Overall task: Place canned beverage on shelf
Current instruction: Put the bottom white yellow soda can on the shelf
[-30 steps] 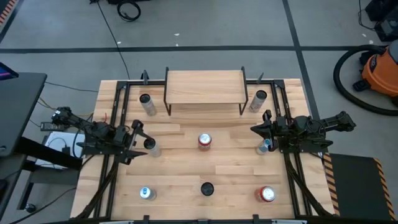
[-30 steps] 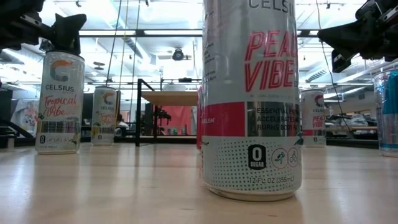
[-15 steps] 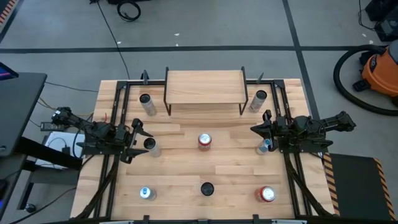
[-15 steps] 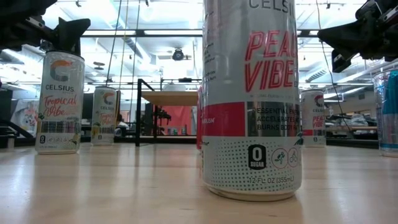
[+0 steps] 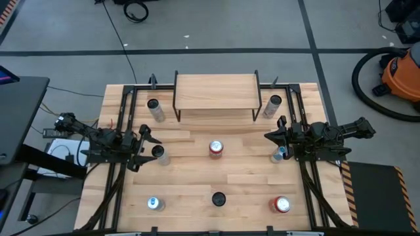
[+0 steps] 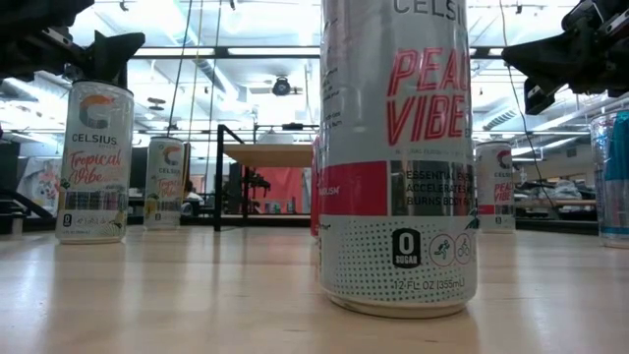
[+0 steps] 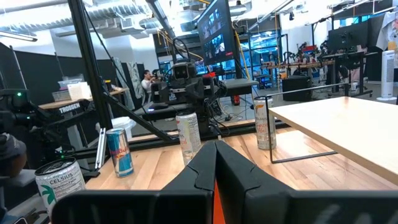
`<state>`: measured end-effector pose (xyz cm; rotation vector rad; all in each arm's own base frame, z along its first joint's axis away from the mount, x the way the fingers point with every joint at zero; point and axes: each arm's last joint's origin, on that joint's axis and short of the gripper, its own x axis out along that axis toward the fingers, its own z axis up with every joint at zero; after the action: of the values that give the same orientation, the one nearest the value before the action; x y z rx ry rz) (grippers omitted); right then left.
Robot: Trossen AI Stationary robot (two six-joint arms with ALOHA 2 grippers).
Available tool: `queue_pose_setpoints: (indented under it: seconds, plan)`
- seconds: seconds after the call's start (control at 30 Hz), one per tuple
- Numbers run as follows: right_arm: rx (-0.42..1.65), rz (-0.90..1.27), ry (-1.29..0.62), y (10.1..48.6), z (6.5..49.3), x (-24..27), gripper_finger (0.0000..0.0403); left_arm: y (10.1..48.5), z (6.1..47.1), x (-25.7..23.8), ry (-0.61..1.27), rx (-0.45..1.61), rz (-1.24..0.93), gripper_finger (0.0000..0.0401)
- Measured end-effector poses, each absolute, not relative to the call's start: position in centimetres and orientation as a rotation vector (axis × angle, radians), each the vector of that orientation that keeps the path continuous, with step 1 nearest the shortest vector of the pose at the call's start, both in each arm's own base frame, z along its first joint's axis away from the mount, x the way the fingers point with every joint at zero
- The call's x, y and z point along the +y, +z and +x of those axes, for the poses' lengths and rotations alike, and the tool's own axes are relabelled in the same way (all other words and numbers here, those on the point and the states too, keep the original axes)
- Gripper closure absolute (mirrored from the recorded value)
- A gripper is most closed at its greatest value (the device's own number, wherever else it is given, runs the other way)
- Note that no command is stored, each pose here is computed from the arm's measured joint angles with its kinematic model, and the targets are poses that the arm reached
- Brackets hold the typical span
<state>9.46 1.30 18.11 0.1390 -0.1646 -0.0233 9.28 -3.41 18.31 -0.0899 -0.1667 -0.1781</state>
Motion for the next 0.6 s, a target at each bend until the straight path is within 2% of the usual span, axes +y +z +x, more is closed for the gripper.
queue_pose_setpoints:
  seconds: [0.6]
  plan:
    - [-0.165, 0.139, -0.024, 18.11, 9.46, 1.3, 0.0387, 18.2, 9.3, -3.41, -0.165, -0.164, 0.015, 0.0083]
